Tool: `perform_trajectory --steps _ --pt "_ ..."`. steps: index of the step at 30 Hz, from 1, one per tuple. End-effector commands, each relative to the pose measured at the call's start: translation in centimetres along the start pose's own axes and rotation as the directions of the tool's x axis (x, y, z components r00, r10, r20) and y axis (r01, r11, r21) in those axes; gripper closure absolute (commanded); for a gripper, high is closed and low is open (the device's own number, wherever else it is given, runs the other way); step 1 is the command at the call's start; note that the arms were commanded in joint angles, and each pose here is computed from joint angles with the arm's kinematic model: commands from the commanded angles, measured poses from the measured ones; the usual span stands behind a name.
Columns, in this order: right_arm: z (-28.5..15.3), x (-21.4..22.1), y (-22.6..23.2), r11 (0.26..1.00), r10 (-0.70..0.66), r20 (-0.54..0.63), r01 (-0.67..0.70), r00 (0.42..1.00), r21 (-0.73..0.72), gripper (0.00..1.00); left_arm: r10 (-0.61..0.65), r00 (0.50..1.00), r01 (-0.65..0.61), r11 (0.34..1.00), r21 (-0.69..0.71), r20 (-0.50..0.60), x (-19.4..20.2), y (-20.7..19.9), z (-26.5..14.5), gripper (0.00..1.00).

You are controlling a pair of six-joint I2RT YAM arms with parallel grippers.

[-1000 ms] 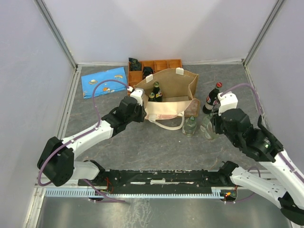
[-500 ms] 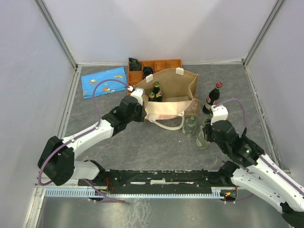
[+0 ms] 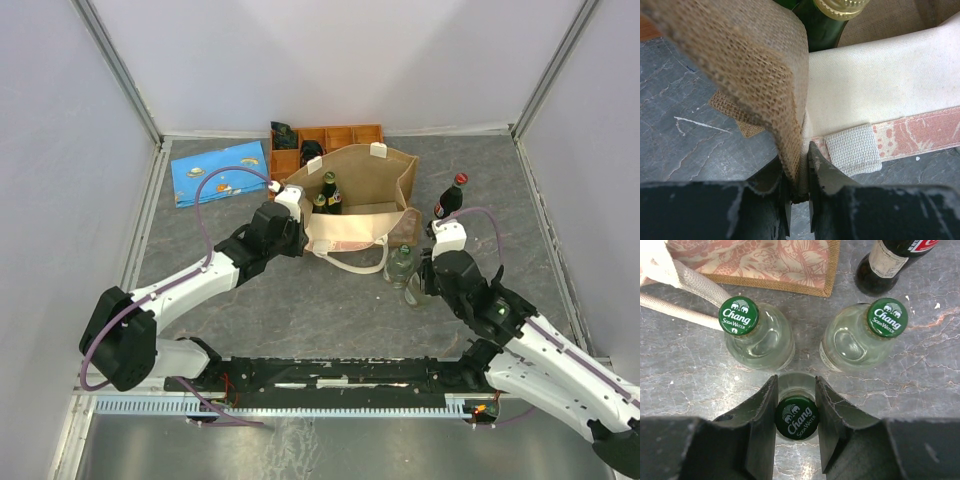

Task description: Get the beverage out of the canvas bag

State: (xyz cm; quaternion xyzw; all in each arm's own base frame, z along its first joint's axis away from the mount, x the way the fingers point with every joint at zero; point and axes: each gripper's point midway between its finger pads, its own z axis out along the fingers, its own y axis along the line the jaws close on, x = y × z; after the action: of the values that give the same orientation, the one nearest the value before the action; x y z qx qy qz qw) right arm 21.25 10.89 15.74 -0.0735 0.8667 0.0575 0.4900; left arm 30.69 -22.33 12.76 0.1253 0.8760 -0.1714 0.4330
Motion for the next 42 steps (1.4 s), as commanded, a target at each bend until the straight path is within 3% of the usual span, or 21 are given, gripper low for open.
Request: perform_trajectory --steps 1,12,17,21,25,31,42 --pt "0.1 -4.6 1.5 0.996 0.083 0.154 -0.077 0.985 -0.044 1.0 -0.016 1.0 0.015 0.999 -0.046 -0.023 0.6 0.8 -0.3 0.97" --pt "0.5 -2.9 0.8 0.999 0.039 0.077 -0.04 0.996 0.003 0.99 -0.028 0.999 0.027 0.999 -0.033 -0.024 0.9 0.6 0.1 0.97" --pt "0.2 -2.5 0.4 0.999 0.043 0.059 -0.044 0.997 0.023 0.8 -0.021 0.999 0.02 0.999 -0.032 -0.036 1.3 0.7 0.2 0.97" --pt "-0.2 -2.4 0.0 0.999 0.035 0.043 -0.037 0.998 0.038 0.5 -0.015 0.999 0.014 0.999 -0.029 -0.039 1.3 0.6 0.4 0.97" --pt "-0.8 -3.1 -0.3 0.998 0.035 0.054 -0.037 0.998 0.044 0.36 -0.013 0.999 0.012 1.0 -0.022 -0.038 1.2 0.4 0.6 0.97" --pt "-1.8 -4.6 -0.6 0.998 0.027 0.068 -0.031 0.997 0.054 0.34 -0.016 1.0 0.016 1.0 -0.016 -0.027 1.1 0.4 0.5 0.97" --pt "-4.5 -12.0 -0.2 0.998 0.033 0.186 -0.042 0.982 0.042 0.31 0.0 0.999 -0.001 1.0 -0.016 -0.041 1.4 0.4 0.5 0.97"
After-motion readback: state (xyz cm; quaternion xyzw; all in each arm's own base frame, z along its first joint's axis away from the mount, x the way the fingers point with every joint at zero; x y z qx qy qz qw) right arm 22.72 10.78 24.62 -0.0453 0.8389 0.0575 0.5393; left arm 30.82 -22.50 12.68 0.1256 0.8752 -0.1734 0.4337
